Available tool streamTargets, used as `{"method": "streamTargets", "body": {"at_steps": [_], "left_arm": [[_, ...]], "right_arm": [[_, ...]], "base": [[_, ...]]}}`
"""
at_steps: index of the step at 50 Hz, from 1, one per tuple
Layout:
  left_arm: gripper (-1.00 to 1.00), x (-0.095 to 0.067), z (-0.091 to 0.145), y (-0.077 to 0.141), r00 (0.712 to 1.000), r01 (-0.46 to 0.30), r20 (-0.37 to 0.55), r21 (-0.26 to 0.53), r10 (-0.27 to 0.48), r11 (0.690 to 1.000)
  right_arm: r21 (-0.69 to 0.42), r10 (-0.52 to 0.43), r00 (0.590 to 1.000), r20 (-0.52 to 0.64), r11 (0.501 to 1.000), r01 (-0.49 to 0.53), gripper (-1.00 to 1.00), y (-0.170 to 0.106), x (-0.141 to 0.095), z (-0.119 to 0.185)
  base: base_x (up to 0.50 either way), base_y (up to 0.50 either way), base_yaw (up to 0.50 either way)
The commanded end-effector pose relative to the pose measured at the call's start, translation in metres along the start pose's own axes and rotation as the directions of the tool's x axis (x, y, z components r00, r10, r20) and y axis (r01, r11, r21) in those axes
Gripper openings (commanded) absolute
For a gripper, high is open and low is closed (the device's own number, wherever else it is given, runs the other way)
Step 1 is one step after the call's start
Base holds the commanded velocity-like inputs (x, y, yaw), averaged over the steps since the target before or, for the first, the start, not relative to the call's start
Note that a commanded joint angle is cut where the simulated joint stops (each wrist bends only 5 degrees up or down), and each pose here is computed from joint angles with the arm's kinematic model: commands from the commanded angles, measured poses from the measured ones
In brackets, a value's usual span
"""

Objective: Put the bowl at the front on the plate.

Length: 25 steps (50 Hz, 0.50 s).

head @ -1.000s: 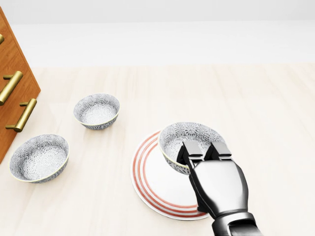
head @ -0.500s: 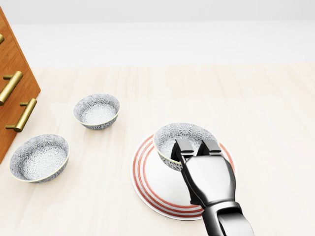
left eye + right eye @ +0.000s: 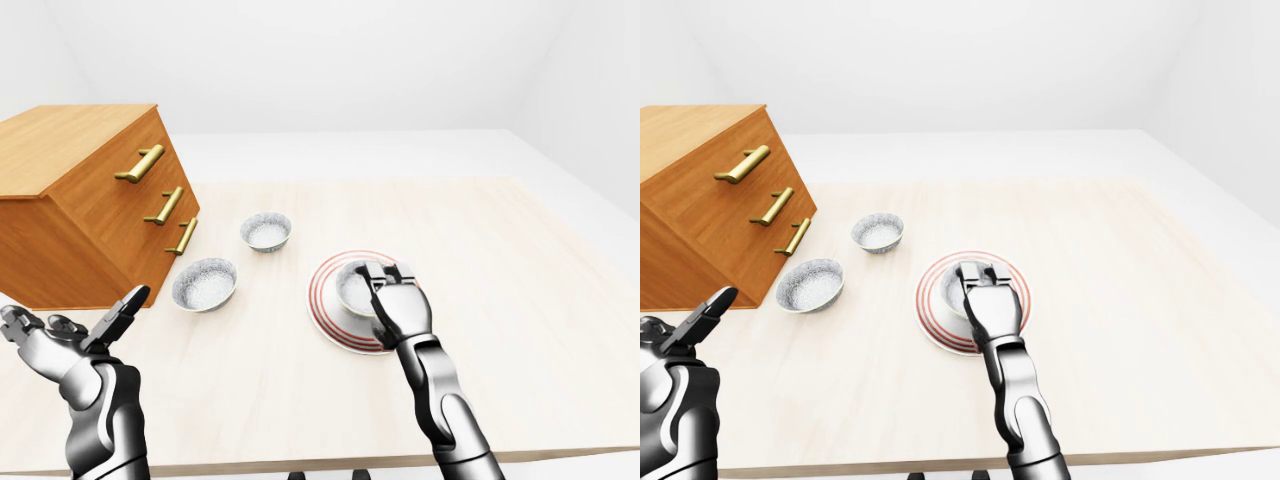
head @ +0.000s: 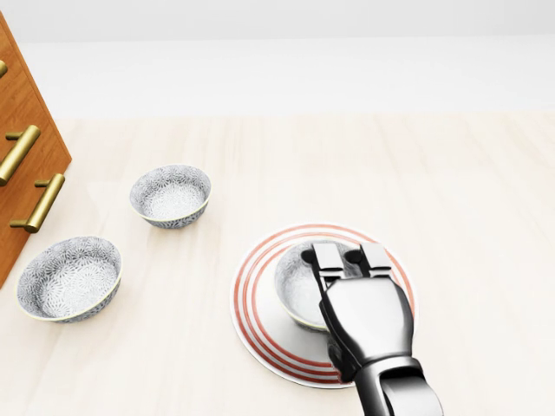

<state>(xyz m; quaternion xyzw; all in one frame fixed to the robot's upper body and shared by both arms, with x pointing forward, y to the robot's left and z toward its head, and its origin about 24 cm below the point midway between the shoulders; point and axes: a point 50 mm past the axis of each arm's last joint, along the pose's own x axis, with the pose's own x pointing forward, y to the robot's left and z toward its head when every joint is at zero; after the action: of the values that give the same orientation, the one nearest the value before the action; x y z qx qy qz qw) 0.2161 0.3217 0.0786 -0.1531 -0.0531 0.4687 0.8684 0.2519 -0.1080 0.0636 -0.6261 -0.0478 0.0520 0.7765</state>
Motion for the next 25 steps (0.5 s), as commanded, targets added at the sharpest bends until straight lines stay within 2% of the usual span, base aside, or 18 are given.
{"method": "streamTargets", "body": {"at_steps": [1,16,25], "left_arm": [[1.0,0.0,0.0,0.0,1.0,0.0,0.0,-0.002,0.0,1.0],[1.0,0.0,-0.002,0.0,1.0,-0.001,-0.009,0.002,0.001,1.0],[1.0,0.001,-0.003,0.0,1.0,-0.001,-0.012,0.005,0.001,1.0]], "right_arm": [[-0.027,-0.014,1.0,-0.005,1.0,0.014,1.0,-0.003,0.0,-0.001],[-0.036,-0.029,1.0,0.001,0.999,0.029,1.0,-0.01,0.001,0.0],[-0.052,-0.056,0.998,0.021,0.997,0.057,1.0,-0.028,-0.006,0.008]], "base": [[0.0,0.0,0.0],[0.0,0.0,0.0],[0.0,0.0,0.0]]}}
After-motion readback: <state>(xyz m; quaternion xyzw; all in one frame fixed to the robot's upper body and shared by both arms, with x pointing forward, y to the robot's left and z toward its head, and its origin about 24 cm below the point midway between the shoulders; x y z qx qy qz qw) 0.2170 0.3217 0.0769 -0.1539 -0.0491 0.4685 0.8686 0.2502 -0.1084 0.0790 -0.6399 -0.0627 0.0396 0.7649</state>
